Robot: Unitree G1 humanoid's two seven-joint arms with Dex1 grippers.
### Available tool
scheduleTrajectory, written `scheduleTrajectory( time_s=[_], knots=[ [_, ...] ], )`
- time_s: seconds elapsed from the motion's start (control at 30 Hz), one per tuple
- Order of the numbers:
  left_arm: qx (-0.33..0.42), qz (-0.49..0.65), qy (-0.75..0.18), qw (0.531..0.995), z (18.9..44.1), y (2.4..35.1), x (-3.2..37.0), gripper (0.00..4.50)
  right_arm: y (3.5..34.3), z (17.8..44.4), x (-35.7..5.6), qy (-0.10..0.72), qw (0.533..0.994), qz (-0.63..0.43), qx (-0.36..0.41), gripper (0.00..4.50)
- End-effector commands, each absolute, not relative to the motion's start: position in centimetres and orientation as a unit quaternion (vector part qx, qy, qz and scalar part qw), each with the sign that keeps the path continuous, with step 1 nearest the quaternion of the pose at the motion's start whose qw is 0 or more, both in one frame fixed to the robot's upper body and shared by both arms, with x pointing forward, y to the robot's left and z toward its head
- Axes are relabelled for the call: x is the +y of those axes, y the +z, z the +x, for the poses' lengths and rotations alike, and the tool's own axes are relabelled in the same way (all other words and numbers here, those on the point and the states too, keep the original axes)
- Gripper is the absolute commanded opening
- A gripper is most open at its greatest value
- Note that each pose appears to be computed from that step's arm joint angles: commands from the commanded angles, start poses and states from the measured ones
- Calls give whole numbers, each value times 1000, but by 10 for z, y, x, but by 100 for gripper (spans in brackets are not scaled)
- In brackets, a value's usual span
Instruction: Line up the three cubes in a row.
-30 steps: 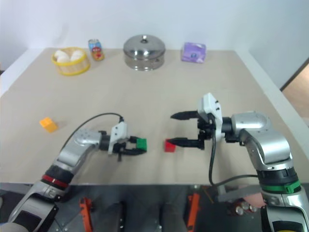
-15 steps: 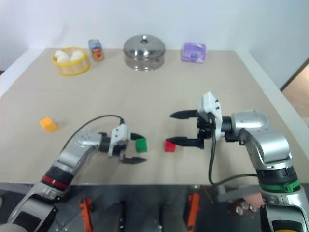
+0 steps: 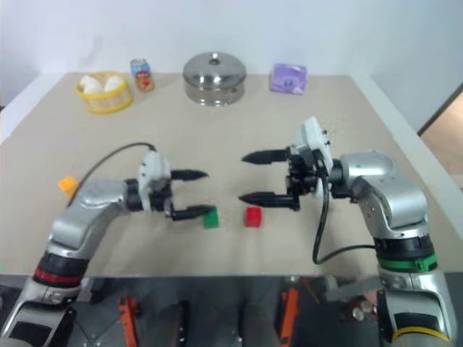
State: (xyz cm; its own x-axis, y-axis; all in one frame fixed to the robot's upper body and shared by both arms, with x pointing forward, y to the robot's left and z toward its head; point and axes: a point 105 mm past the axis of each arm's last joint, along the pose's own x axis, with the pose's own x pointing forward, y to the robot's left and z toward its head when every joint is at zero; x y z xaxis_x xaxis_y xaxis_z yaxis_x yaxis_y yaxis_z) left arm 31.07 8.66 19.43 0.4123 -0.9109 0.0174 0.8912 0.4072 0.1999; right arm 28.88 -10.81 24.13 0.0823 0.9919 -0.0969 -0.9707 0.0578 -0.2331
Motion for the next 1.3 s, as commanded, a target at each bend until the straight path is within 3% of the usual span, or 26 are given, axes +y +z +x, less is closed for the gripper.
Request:
scheduleTrajectory(
  time_s=[0.03, 0.1, 0.2, 0.33, 0.5, 0.67, 0.9, 1.3],
  knots=[
    [-145, 28, -328, 933, 328, 232, 132, 449, 259, 303, -92, 667, 729, -118, -97, 450],
    [-173, -20, -183, 968, 334, 240, 164, 449, 259, 313, -82, 665, 729, -117, -109, 450],
    [-197, -40, -16, 979, 330, 240, 191, 449, 256, 322, -70, 673, 720, -122, -115, 450],
    [-191, -46, 144, 970, 324, 229, 214, 449, 254, 330, -58, 688, 702, -135, -123, 450],
    [-157, -58, 279, 946, 318, 206, 245, 449, 253, 339, -49, 705, 685, -139, -120, 450],
    [-106, -72, 352, 927, 317, 176, 263, 449, 255, 345, -47, 719, 672, -134, -115, 450],
    [-53, -96, 368, 923, 328, 140, 268, 449, 259, 346, -46, 722, 668, -138, -117, 450],
    [-24, -78, 383, 920, 346, 123, 285, 449, 258, 344, -47, 718, 671, -140, -120, 450]
  ],
)
